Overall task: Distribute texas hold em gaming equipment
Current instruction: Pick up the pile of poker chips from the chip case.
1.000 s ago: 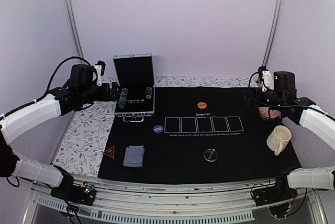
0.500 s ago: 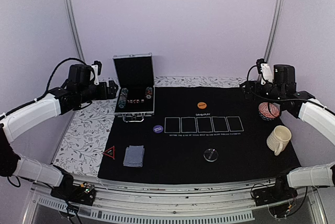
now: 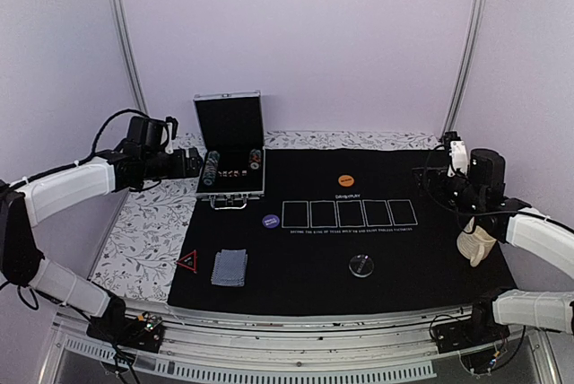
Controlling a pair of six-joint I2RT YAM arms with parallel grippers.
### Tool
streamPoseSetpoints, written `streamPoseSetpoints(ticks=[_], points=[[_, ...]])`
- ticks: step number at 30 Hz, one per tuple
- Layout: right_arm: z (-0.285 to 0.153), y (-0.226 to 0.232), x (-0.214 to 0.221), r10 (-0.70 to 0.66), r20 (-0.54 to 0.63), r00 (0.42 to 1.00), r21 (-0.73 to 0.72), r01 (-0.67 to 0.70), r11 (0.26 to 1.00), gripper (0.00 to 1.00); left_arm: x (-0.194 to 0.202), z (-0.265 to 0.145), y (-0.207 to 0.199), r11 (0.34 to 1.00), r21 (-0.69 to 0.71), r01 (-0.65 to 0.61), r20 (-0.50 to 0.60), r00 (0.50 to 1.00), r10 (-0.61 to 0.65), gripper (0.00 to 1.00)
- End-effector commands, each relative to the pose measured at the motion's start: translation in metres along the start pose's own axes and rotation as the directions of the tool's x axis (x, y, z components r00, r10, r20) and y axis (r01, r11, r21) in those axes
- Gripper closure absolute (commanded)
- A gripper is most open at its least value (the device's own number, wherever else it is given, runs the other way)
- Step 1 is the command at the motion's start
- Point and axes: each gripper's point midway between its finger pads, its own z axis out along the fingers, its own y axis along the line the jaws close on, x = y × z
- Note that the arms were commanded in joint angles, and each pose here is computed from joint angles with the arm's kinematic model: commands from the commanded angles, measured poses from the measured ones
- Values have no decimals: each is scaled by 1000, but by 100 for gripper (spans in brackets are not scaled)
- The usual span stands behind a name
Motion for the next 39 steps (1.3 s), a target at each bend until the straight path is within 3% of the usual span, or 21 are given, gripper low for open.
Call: streamPoseSetpoints(ticks=[1, 12, 15, 17, 20, 22, 26, 29, 33, 36, 39], points=[[-11, 3, -20, -49, 134, 990, -17, 51, 999, 1, -3, 6, 4, 999, -22, -46, -20, 999, 45, 2], [-10, 33, -23, -76, 172, 982, -187, 108, 976, 1, -25, 18, -31, 962, 178, -208, -24, 976, 216, 2], [-13, 46, -25, -76, 176, 981, -255, 120, 959, 1, -23, 24, -49, 898, 288, -332, -80, 926, 368, 2], [-16, 51, -28, -77, 180, 981, -283, 126, 951, 1, -19, 31, -47, 841, 314, -441, -107, 864, 493, 2], [-19, 54, -27, -77, 174, 982, -303, 128, 944, 1, -26, 46, -35, 772, 305, -558, -67, 796, 602, 3], [-21, 56, -27, -77, 174, 982, -314, 130, 940, 1, -28, 45, -43, 699, 368, -613, 29, 759, 651, 2], [-22, 58, -26, -78, 172, 982, -325, 131, 937, 1, -32, 27, -55, 491, 410, -769, 301, 622, 723, 2], [-22, 60, -23, -78, 162, 984, -335, 129, 933, 1, -48, 19, -53, 445, 392, -805, 419, 587, 693, 2], [-21, 60, -21, -78, 156, 985, -339, 128, 932, 1, -35, 40, -31, 407, 467, -785, 352, 587, 729, 2], [-22, 60, -22, -78, 156, 985, -341, 128, 931, 1, -10, 58, -18, 347, 515, -784, 286, 539, 793, 4], [-21, 62, -21, -79, 153, 985, -347, 128, 929, 1, -1, 73, -10, 326, 504, -800, 270, 504, 820, 7]])
